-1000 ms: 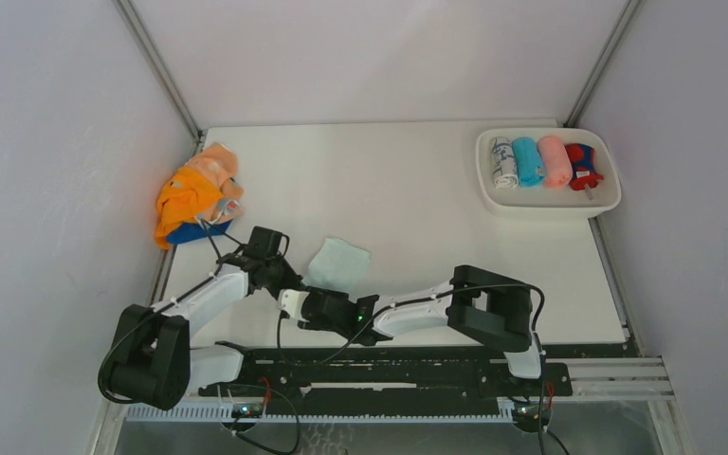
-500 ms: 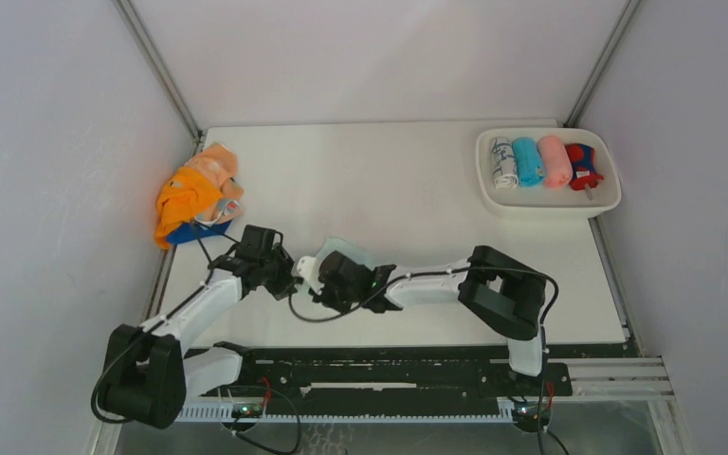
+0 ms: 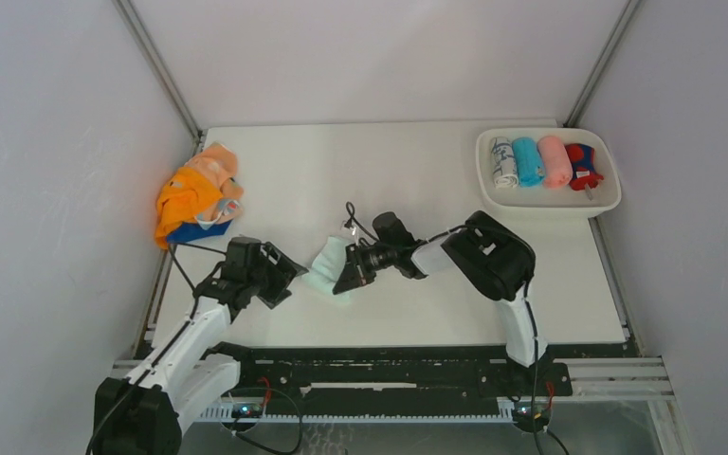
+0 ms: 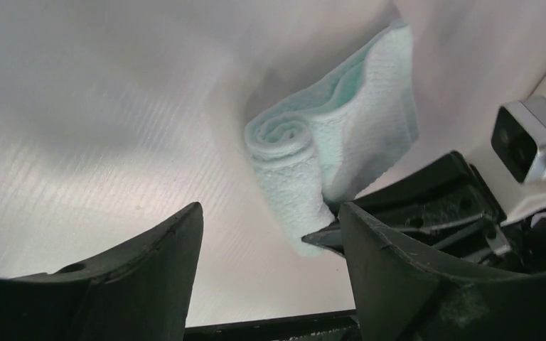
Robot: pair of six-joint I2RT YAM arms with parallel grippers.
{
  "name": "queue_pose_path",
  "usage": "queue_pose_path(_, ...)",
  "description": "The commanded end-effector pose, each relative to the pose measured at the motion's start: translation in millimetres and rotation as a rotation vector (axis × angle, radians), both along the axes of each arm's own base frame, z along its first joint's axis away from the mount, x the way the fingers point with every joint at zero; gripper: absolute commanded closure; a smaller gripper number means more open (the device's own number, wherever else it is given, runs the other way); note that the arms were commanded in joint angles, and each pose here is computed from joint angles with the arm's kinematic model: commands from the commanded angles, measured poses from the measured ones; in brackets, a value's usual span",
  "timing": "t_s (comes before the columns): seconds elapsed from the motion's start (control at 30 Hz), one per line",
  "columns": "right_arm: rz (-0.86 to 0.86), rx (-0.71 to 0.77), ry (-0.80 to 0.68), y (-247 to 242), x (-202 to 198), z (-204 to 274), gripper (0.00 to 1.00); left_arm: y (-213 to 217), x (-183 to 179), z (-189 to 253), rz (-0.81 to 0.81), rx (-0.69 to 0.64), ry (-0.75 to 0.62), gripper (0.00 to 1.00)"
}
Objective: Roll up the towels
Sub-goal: Roll the towel at the center of the board.
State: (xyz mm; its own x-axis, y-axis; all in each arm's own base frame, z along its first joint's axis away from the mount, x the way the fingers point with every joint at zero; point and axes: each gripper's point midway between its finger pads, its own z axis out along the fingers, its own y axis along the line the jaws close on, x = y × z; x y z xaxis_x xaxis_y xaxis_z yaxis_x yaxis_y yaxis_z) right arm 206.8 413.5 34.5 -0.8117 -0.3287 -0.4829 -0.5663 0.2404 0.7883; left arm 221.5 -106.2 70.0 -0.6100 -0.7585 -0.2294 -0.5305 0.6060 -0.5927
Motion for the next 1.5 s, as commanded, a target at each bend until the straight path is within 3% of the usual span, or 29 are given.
queue_pose_path(0.0,0.010,0.151,0.257,3,-2,23,1.00,-10,2,2,0.007,-0.085,-0.026,0.25)
queue_pose_path(0.3,-0.033,0.087,0.422,-2,7,-5,1.00,-21,6,-6,-0.011,-0.112,-0.018,0.25)
queue_pose_path(0.73,-0.048,0.031,0.465,-2,9,-19,1.00,-23,18,-34,-0.010,-0.053,0.041,0.32)
queue_pose_path(0.83,-0.048,0.026,0.465,-3,8,-20,1.00,-20,19,-43,-0.015,-0.018,0.063,0.38)
queue_pose_path(0.97,-0.053,0.012,0.431,-4,9,-18,1.00,-8,16,-56,-0.016,0.078,0.102,0.56)
queue_pose_path(1.17,-0.036,-0.010,0.280,-4,8,-1,0.93,-3,10,-60,-0.038,0.121,0.123,0.84)
queue_pose_path(1.37,-0.049,-0.116,-0.081,-10,9,30,0.71,3,5,-45,-0.078,0.169,0.130,0.97)
queue_pose_path(1.47,-0.066,-0.223,-0.278,-16,11,34,0.61,6,5,-39,-0.091,0.197,0.135,0.98)
